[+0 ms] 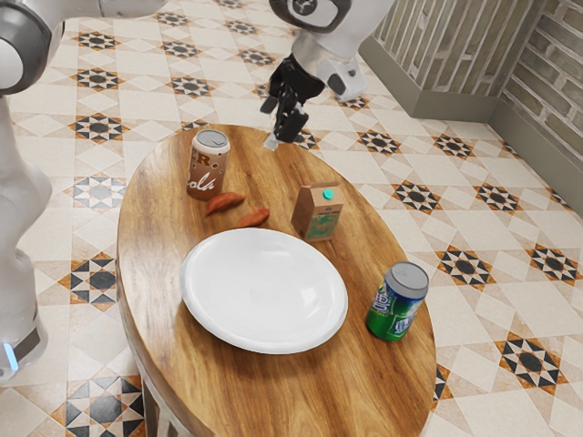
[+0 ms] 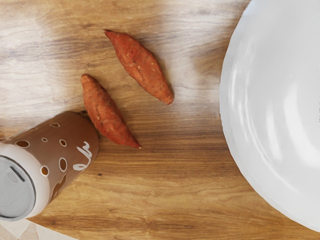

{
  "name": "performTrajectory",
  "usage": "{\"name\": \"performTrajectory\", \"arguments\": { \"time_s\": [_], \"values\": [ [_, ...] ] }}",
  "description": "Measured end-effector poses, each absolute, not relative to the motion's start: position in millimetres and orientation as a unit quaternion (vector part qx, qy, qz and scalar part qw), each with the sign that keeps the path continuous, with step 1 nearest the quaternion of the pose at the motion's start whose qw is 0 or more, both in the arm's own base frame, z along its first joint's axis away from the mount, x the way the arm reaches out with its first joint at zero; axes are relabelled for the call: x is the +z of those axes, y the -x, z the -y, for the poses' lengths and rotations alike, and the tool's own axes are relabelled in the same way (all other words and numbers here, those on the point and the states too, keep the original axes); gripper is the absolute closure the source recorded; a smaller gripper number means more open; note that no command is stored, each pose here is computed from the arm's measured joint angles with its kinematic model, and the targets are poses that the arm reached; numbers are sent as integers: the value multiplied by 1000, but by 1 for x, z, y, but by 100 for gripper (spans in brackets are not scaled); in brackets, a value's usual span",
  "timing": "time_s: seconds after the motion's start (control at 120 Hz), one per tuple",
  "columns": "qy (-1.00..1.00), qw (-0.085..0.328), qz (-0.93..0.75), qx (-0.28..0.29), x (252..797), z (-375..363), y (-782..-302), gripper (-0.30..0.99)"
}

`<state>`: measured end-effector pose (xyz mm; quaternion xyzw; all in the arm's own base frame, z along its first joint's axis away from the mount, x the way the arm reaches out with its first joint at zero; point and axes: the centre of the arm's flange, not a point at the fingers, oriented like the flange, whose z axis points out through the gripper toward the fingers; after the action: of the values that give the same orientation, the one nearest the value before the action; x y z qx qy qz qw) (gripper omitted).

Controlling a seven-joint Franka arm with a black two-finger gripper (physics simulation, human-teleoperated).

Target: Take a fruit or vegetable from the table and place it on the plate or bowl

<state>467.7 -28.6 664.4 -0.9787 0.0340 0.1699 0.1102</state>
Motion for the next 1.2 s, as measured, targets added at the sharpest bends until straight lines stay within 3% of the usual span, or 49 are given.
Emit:
{"name": "performTrajectory", "arguments": {
  "time_s": [0.142,0.325,0.6,0.808,1.2],
  "values": [
    [989,117,-43,79,669,34,-495,0],
    [992,118,-43,27,671,39,-512,0],
    [995,2,80,61,588,-20,-506,0],
    [986,-40,160,39,566,-19,-499,0],
    [962,1,269,46,530,-54,-486,0]
  ]
}}
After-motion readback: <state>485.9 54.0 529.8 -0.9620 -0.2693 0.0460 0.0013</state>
